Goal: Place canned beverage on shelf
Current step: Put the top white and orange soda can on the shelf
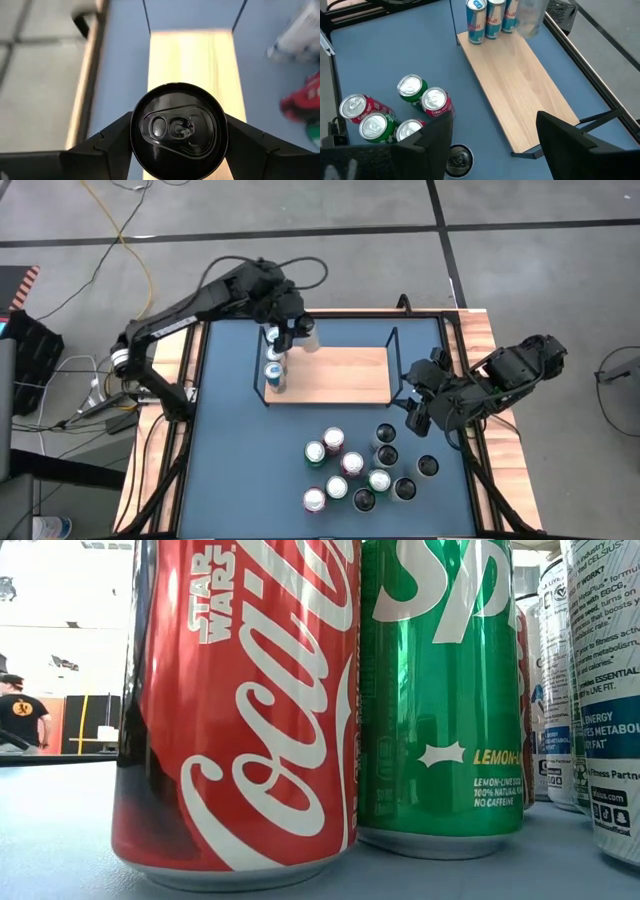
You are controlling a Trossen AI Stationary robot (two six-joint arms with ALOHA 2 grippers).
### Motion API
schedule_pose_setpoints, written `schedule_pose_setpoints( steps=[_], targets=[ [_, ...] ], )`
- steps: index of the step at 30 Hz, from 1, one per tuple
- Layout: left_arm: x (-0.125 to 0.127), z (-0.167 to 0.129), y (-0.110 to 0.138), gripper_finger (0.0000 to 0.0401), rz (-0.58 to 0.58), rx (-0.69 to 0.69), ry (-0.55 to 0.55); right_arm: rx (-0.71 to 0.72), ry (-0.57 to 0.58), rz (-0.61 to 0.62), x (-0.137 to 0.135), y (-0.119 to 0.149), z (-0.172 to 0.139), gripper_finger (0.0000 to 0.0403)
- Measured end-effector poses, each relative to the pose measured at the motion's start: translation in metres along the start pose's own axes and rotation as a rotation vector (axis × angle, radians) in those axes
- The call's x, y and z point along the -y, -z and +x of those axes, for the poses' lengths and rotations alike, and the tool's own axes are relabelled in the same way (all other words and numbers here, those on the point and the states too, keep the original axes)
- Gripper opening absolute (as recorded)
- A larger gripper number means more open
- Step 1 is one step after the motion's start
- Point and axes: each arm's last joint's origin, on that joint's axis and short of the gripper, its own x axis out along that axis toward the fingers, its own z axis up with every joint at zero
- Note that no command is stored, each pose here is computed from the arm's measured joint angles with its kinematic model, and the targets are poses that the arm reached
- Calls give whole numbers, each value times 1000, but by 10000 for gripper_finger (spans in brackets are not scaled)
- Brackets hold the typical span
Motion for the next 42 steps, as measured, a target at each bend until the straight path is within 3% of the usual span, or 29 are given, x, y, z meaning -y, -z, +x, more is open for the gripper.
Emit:
schedule_pose_setpoints(
  steps=[13, 17, 23, 33, 42],
  targets=[
    [-7, 28, 26, 233, 91, -33, 54, 0, -2, -2, 0, 0, 0, 271],
    [-12, 38, 41, 233, 60, -63, 38, 0, -2, -1, 0, 0, 0, 271],
    [-17, 36, 39, 233, 100, -35, 13, 4, 2, -2, 0, 0, 0, 271],
    [-19, 47, 61, 233, 20, -78, 25, 9, 6, -1, 0, 0, 0, 271],
    [-19, 48, 57, 233, 45, -56, 7, 9, 7, -1, 0, 0, 0, 271]
  ],
)
